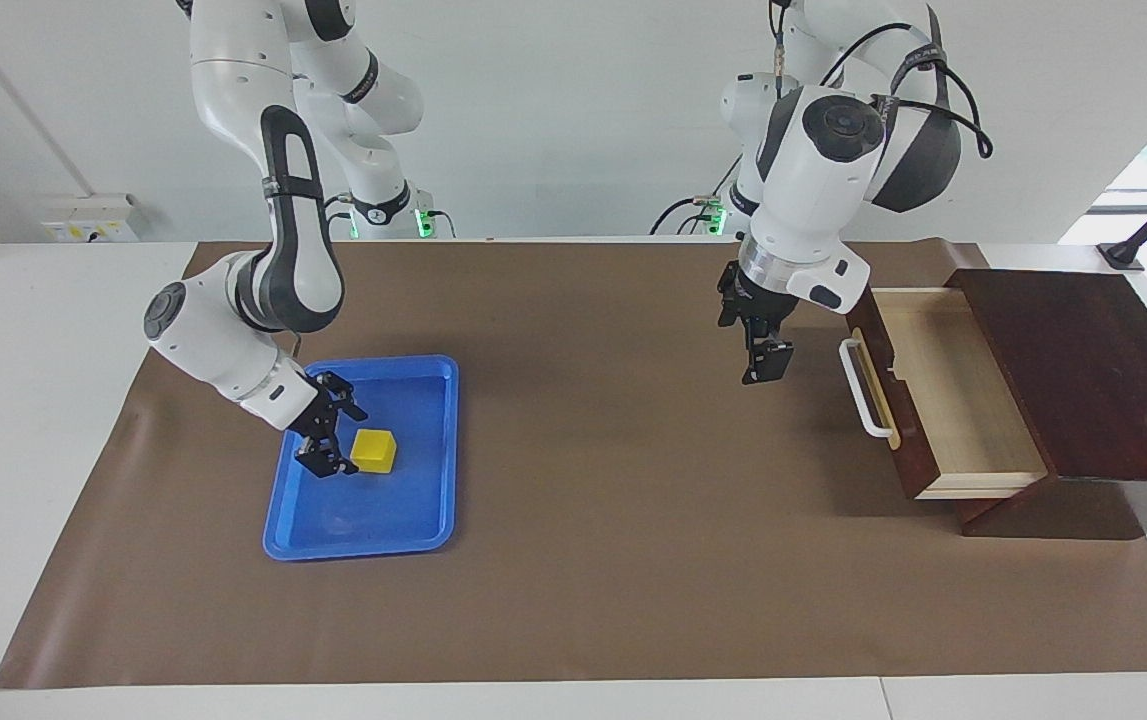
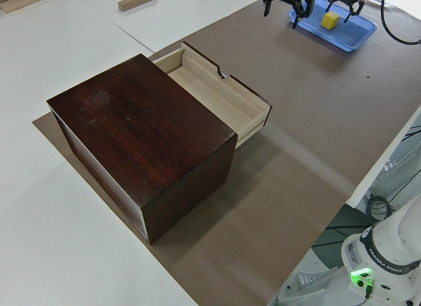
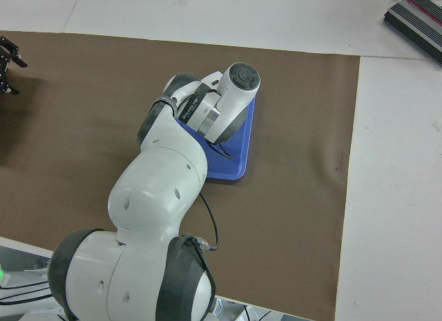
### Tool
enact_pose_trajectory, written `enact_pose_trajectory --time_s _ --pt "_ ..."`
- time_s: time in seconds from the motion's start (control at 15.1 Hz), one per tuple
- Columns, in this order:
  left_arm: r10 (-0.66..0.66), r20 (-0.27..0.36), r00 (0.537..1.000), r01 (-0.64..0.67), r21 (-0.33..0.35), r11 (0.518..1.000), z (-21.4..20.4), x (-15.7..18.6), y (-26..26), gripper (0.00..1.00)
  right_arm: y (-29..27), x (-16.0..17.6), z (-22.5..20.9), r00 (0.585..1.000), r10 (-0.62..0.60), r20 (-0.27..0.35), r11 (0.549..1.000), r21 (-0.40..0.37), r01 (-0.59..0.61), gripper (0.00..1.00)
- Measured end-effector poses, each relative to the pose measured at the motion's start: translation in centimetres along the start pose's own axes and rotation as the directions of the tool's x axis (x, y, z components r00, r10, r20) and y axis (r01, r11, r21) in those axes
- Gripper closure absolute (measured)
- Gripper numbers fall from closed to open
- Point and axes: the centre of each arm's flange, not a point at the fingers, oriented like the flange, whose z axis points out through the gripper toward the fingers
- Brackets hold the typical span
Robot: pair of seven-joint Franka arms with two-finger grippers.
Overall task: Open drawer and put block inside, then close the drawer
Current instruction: 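Move the right gripper over the yellow block while the left gripper withdraws, then lower the right gripper and grasp the yellow block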
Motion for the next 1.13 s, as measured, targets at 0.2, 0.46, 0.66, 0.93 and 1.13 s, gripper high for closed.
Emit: enact_pose_trajectory --time_s 0.2,0.46,0.66,0.93,1.13 --pt "0.011 -0.005 1.000 -0.011 0.008 1.000 0.10 -0.73 -0.55 0.00 -0.02 0.24 0.14 1.000 -0.004 0.001 1.000 0.001 0.004 0.00" --pt "0.000 -0.018 1.000 0.001 0.026 1.000 0.37 -0.11 -0.50 0.00 -0.01 0.22 0.13 1.000 -0.004 0.001 1.000 0.000 0.004 0.07" --pt "-0.018 -0.020 1.000 0.019 0.029 0.999 0.38 -0.27 -0.65 0.00 -0.01 0.22 0.13 1.000 -0.004 0.001 1.000 0.000 0.004 0.34" --pt "-0.022 -0.021 1.000 0.023 0.030 0.999 0.43 -0.64 -0.88 0.00 -0.01 0.23 0.11 1.000 -0.004 0.001 1.000 -0.001 0.004 0.44" --pt "-0.038 -0.022 0.999 0.038 0.031 0.999 0.53 -0.84 -1.04 0.00 0.01 0.25 0.08 1.000 -0.004 0.001 1.000 -0.001 0.004 0.44"
